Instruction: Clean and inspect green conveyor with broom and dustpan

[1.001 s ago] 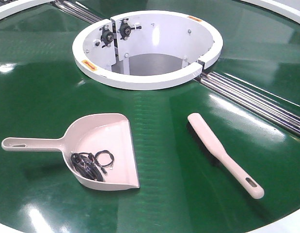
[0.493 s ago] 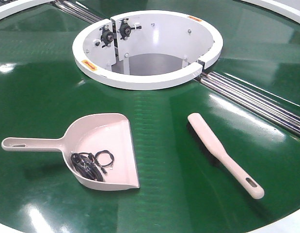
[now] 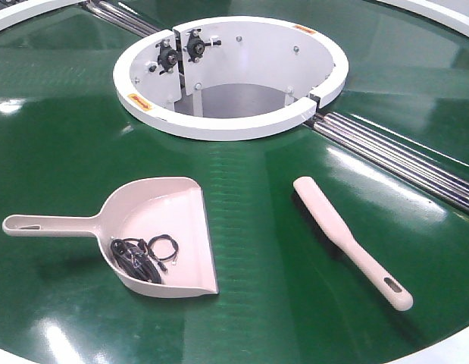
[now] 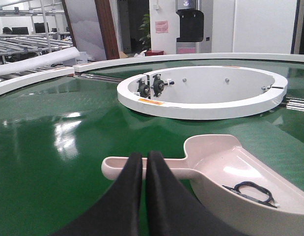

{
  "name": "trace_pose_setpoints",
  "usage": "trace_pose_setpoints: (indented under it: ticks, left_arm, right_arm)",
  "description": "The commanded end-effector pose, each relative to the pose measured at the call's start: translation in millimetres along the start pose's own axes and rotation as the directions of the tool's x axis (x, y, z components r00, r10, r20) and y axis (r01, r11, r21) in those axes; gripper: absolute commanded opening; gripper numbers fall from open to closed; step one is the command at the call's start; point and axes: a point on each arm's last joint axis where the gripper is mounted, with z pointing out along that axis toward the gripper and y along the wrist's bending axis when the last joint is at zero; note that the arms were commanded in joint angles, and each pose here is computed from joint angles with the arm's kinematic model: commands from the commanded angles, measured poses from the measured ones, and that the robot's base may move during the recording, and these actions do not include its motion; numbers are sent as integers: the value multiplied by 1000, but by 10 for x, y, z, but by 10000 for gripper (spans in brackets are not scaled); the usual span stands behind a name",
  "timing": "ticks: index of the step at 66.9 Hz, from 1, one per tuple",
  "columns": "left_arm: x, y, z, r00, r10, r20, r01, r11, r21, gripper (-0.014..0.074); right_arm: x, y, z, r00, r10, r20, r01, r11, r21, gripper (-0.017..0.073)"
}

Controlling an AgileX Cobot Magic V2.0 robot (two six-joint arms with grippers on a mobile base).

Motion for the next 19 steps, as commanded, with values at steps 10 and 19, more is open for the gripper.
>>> trace_pose_setpoints:
  ticks: [10,19]
  left_arm:
    - [-42,3,-9,997,-11,75,12,1000,-6,-6]
    - [-42,3,-9,997,-11,75,12,1000,-6,-6]
  right_arm:
    - [-56,0,-9,997,-8,75,8,1000,3,-8]
    - [-57,0,-9,997,-9,75,8,1000,3,-8]
